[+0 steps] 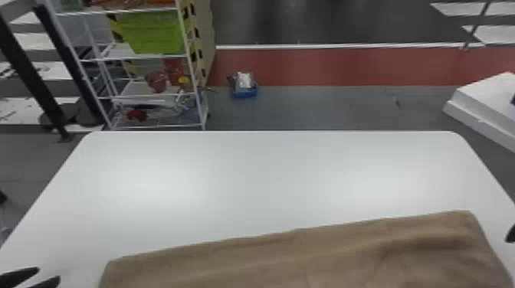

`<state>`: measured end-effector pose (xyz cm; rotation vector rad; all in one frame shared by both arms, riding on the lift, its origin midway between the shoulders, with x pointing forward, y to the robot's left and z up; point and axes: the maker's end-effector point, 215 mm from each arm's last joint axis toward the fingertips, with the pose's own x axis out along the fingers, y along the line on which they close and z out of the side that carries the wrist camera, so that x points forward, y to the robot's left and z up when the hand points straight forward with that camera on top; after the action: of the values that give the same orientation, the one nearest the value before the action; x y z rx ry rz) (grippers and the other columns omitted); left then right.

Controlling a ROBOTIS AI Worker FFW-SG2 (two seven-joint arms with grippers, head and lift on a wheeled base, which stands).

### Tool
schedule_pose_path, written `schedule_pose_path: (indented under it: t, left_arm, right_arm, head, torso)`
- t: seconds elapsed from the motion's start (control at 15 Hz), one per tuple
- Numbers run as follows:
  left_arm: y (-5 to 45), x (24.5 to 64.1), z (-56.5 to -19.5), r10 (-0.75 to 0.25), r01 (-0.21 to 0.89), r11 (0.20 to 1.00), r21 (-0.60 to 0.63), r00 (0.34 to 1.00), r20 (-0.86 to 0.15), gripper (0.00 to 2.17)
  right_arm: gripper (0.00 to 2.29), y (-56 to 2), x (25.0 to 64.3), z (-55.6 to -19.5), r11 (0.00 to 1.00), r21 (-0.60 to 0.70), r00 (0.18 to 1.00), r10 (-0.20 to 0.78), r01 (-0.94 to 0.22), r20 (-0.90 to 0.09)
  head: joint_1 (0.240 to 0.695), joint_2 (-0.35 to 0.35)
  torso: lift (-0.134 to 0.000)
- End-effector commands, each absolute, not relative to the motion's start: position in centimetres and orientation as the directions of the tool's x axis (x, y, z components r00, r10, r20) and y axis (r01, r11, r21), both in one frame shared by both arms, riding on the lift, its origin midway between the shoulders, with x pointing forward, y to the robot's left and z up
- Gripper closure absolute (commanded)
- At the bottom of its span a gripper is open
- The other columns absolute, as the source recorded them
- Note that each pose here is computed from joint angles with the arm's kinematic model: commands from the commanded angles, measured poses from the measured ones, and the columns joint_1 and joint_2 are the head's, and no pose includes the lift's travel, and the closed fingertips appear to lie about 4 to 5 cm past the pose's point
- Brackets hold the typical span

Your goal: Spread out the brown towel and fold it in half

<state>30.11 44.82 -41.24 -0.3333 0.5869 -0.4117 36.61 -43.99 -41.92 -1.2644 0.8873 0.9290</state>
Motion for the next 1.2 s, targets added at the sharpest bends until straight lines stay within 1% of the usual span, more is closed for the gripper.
schedule_pose_path:
  t: [0.0, 0.27, 0.4, 0.6, 0.67, 0.93, 1.0, 1.13]
  left_arm:
    - [45.1, 29.8, -41.4, -0.458, 0.27, 0.869, -0.415, 0.757, -0.466, 0.02]
    - [45.3, 29.6, -41.5, -0.454, 0.264, 0.871, -0.415, 0.758, -0.469, 0.02]
    - [45.3, 29.6, -41.6, -0.454, 0.264, 0.871, -0.415, 0.757, -0.47, 0.02]
    - [45.3, 29.6, -41.7, -0.455, 0.265, 0.87, -0.415, 0.757, -0.47, 0.02]
    - [45.2, 29.7, -41.7, -0.456, 0.266, 0.87, -0.416, 0.756, -0.469, 0.02]
    - [45.3, 29.6, -41.7, -0.455, 0.264, 0.87, -0.417, 0.757, -0.47, 0.02]
    - [45.4, 29.6, -41.7, -0.453, 0.262, 0.87, -0.417, 0.757, -0.47, 0.02]
    - [45.3, 29.6, -41.8, -0.454, 0.263, 0.87, -0.418, 0.757, -0.47, 0.02]
  right_arm:
    - [0.29, -44.8, 36.4, -42.8, 0.04, -0.345, 0.347, 0.037, -0.938, -0.937]
    - [0.29, -44.7, 36.3, -43.4, 0.019, -0.33, 0.331, 0.03, -0.944, -0.943]
    - [0.29, -45.2, 35.9, -44.3, 0.014, -0.309, 0.309, 0.005, -0.951, -0.951]
    - [0.35, -45.3, 36.4, -45.0, 0.019, -0.296, 0.297, 0.007, -0.955, -0.955]
    - [0.41, -45.1, 36.6, -45.3, 0.026, -0.291, 0.291, 0.008, -0.956, -0.957]
    - [0.49, -44.5, 37.7, -44.9, 0.08, -0.304, 0.308, 0.043, -0.949, -0.95]
    - [0.59, -44.3, 37.8, -44.9, 0.08, -0.302, 0.307, 0.044, -0.95, -0.951]
    - [0.59, -44.2, 37.8, -45.1, 0.085, -0.298, 0.303, 0.043, -0.951, -0.952]
  head:
    - [0.695, 0.018]
    - [0.695, 0.009]
    - [0.695, 0.012]
    - [0.695, 0.003]
    - [0.695, 0.0]
    - [0.695, 0.006]
    - [0.695, 0.009]
    - [0.695, 0.016]
  torso:
    - [-0.124]
    - [-0.124]
    - [-0.124]
    - [-0.124]
    - [-0.124]
    - [-0.124]
    - [-0.124]
    - [-0.124]
